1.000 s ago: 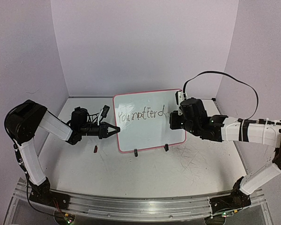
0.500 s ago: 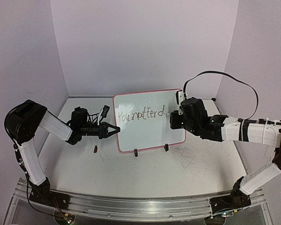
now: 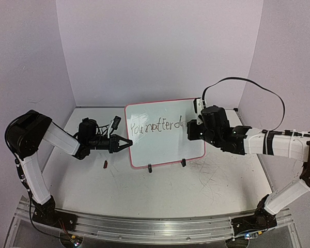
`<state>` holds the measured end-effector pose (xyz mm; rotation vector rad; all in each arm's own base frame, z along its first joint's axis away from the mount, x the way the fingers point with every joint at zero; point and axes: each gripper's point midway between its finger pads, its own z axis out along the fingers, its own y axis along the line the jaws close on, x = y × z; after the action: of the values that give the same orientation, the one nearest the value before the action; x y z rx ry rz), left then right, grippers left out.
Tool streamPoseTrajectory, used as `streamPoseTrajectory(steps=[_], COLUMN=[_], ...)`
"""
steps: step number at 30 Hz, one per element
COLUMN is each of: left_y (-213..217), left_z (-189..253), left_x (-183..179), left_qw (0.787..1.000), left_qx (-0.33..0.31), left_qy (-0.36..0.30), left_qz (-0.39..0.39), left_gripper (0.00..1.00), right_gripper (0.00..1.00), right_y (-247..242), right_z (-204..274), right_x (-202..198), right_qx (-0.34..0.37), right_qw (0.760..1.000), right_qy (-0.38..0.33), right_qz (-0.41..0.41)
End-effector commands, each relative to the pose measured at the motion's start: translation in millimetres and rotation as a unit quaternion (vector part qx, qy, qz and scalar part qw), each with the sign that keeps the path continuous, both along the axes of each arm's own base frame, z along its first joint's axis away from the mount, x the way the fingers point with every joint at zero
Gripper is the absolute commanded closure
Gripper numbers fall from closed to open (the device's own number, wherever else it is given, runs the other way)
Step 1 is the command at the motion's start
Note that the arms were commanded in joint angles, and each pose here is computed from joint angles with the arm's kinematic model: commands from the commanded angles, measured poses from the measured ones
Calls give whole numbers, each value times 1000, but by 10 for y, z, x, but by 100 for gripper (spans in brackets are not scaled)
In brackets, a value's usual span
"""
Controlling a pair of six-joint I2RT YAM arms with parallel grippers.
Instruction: Write a sentence on the whiteboard
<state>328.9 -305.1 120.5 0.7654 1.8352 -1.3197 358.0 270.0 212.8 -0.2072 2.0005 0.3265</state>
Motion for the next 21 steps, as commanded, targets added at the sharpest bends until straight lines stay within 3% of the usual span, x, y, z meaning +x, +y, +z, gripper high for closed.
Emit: streamPoseTrajectory(steps=[1,21], left_y=[4,0], left_z=[13,-4], left_x=[133,141], left_qw=[999,999], left_qx=[22,23], left_qy=[-21,-20], left_qz=[30,29], left_gripper=[100,100], right_gripper=[100,100], right_y=[34,-141], right_z=[127,159], right_x=[97,161], right_qx=[14,-1], right_qw=[1000,997], right_qy=[-15,-27], right_qz=[-17,-70])
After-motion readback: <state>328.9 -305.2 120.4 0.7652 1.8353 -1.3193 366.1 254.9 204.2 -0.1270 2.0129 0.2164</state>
